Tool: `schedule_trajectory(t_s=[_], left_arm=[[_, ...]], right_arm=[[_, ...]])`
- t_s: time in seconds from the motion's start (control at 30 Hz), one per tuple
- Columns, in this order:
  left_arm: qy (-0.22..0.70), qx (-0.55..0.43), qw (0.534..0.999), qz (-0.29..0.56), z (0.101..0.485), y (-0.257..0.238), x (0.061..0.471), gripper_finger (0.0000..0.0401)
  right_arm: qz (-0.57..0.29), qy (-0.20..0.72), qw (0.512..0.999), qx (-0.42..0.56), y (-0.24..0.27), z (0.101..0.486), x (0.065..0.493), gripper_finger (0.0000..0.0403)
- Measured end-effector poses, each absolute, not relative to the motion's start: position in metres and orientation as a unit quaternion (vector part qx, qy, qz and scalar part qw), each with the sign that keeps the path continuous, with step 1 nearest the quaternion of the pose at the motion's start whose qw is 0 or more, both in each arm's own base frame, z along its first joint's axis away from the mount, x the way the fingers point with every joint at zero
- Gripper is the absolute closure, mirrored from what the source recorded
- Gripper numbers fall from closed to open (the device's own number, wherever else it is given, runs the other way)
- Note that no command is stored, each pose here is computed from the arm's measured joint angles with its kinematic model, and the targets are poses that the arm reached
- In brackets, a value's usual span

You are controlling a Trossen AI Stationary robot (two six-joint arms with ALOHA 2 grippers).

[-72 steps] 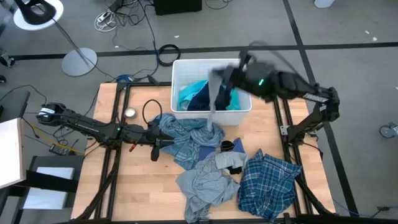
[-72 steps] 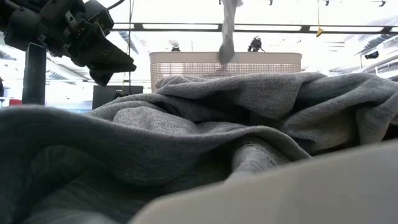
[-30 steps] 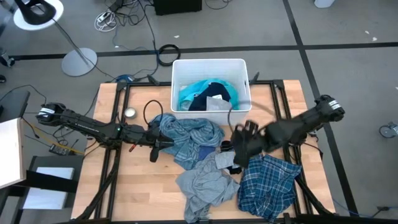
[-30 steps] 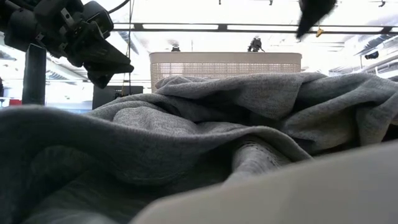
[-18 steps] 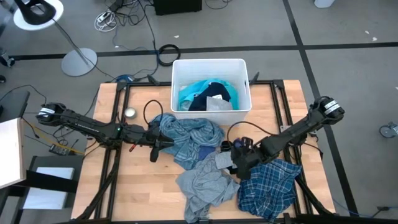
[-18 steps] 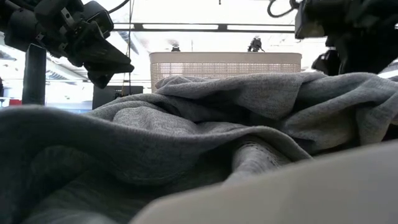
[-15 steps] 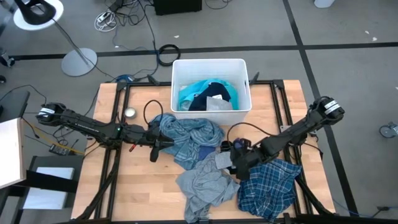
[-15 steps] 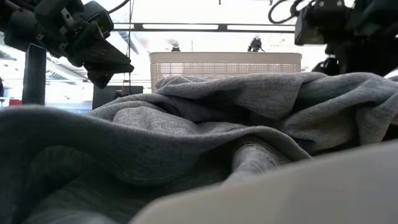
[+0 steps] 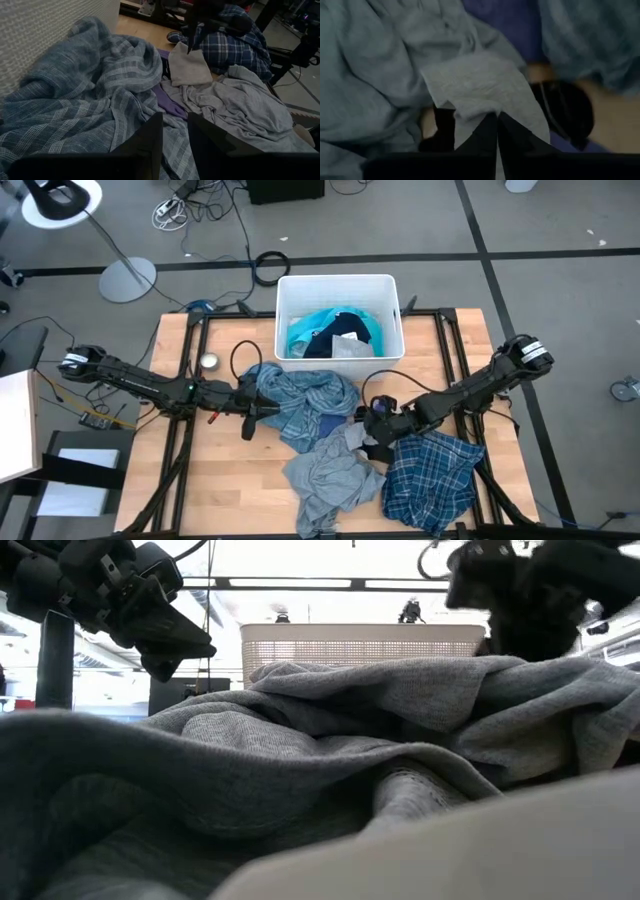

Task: Sort clothes
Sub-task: Put the gray sock into the white laundry organizer

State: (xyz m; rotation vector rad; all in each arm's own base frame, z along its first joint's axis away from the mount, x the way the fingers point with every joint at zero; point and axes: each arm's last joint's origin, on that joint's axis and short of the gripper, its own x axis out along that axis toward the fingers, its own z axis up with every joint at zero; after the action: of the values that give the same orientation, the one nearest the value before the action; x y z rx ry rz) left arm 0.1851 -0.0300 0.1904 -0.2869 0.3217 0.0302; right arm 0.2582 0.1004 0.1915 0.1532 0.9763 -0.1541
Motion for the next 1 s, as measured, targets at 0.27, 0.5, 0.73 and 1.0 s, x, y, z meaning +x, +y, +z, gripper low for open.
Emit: schedule_trajectory(t_s=[0.27,0.5,0.73,1.0], left_arm=[[0.148,-0.144,0.978,0.029,0.189,-0.03,0.191,0.0305],[0.092,-0.119,0.988,0.015,0.179,-0.036,0.219,0.0305],[0.128,-0.075,0.989,0.011,0.177,-0.045,0.267,0.0305],[0.232,-0.025,0.972,0.004,0.182,-0.055,0.321,0.0305]], right_arm=[[-0.071,0.431,0.9,-0.01,0.093,0.265,0.285,0.0401],[-0.097,0.372,0.921,-0.058,0.074,0.347,0.295,0.0402],[-0.127,0.283,0.944,-0.114,0.044,0.42,0.297,0.0402],[-0.266,0.206,0.927,-0.164,-0.027,0.473,0.29,0.0403]])
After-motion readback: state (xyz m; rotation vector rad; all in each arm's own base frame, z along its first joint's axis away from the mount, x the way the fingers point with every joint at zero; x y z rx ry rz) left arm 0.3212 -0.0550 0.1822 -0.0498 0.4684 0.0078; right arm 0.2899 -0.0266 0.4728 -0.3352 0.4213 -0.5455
